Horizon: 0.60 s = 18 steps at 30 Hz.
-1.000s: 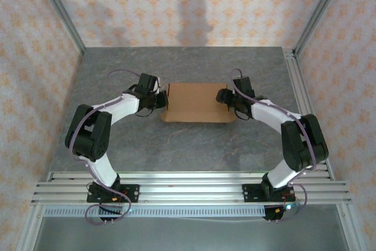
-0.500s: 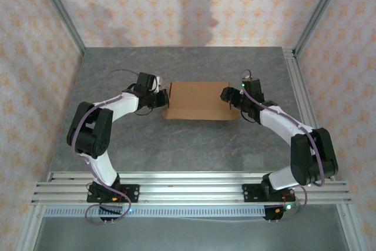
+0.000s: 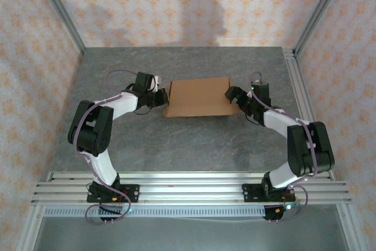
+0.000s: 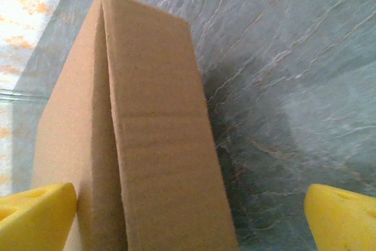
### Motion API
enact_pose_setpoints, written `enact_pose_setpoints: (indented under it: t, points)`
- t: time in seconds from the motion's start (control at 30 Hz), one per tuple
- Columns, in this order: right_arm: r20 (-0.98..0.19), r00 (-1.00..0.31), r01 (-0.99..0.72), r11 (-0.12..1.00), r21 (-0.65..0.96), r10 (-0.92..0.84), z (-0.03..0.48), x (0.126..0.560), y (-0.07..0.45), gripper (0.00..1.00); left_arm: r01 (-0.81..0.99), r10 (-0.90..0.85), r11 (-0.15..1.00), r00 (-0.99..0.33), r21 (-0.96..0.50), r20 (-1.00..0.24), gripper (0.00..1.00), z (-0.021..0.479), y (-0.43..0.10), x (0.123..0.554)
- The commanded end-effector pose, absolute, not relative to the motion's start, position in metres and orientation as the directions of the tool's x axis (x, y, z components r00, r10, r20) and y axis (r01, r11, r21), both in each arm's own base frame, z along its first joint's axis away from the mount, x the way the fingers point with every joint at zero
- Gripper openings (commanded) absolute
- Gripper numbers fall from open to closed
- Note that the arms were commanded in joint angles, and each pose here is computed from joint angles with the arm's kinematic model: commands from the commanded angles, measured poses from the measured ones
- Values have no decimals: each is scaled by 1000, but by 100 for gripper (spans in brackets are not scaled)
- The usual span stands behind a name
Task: Fold the paper box
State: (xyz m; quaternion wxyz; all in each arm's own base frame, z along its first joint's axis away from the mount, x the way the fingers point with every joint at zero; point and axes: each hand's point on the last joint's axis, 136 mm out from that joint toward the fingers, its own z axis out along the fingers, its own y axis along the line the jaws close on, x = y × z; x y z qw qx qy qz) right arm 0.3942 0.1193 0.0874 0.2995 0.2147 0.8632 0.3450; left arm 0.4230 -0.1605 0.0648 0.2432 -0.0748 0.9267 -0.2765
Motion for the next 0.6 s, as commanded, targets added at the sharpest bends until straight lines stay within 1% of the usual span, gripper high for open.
enact_pose_setpoints:
  t: [0.0,0.17,0.27,0.4,0.5,0.57]
  points:
    - [-345,-736,62,565,823,583,112,403,141,96,-95,-267,866,-918,-491,-293,5,22,-148,398]
    - [-314,-730,25,483,875,607,123,408,149,92,-95,-264,868,-920,-488,-291,5,21,-148,398]
    - [-309,-730,24,475,879,609,127,409,150,90,-92,-263,867,-919,-489,-294,6,23,-148,398]
    - [-319,-723,35,494,869,613,132,408,146,78,-81,-260,869,-914,-489,-312,8,30,-147,398]
    - [-314,-719,32,480,876,621,141,407,147,68,-71,-260,871,-906,-487,-333,14,36,-146,399]
    - [-315,-715,33,480,876,624,147,407,146,65,-62,-261,875,-895,-480,-361,20,43,-144,400]
